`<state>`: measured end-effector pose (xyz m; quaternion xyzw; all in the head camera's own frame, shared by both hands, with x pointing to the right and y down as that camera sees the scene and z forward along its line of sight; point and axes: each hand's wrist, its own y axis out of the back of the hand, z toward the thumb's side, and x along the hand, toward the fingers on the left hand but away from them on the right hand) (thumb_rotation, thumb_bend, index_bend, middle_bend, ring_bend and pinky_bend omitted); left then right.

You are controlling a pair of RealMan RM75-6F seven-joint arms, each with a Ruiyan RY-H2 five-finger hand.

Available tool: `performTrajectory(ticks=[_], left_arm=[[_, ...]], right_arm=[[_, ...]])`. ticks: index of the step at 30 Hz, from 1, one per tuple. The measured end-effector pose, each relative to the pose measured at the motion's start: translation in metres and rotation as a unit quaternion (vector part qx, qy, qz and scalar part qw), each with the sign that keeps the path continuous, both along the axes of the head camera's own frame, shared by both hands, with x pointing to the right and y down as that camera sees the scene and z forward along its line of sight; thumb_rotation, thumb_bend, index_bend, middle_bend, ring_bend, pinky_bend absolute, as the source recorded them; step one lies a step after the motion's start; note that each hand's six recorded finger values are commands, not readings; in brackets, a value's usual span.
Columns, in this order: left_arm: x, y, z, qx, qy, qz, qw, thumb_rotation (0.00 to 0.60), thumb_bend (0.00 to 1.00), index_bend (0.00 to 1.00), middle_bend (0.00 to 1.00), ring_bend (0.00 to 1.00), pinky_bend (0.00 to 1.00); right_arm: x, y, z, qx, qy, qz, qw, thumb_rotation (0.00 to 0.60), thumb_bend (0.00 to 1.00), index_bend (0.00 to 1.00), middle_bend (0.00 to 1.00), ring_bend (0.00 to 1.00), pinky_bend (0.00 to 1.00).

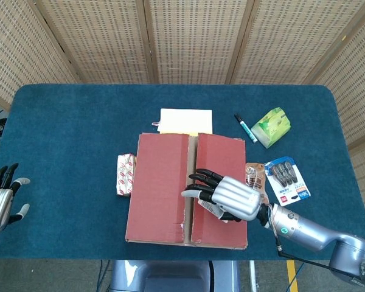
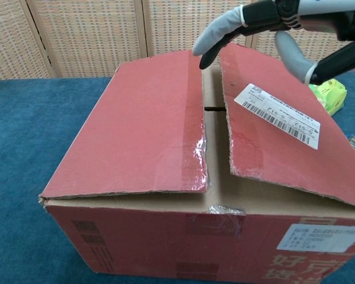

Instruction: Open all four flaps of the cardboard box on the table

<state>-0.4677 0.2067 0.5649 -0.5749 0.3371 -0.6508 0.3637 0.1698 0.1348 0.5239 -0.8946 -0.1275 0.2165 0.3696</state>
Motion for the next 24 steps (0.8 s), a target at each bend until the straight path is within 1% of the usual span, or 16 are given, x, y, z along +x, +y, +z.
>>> performTrajectory(ticks=[7, 16, 24], left_arm=[[-0.005, 0.002, 0.003, -0.004, -0.001, -0.008, 1.0, 0.6, 0.3, 0.29, 0.05, 0.04, 0.03], [-0.01, 0.003, 0.007, -0.01, 0.003, -0.014, 0.9999, 0.6, 0.3, 0.29, 0.05, 0.04, 0.03], [-0.013, 0.003, 0.007, -0.009, 0.004, -0.016, 0.9998, 0.6, 0.3, 0.29, 0.05, 0.04, 0.03]], right_arm=[[-0.013, -0.006, 0.0, 0.0, 0.01, -0.012, 0.9999, 0.6, 1.0, 0.15, 0.21, 0.0, 0.0], [-0.019, -0.003, 0.012, -0.006, 0.04, -0.026, 0.9988, 0.6, 1.0, 0.15, 0.22, 0.0, 0.0], [-0.017, -0.005, 0.016, -0.001, 0.052, -0.024, 0.9984, 0.6, 1.0, 0.15, 0.29, 0.0, 0.0]])
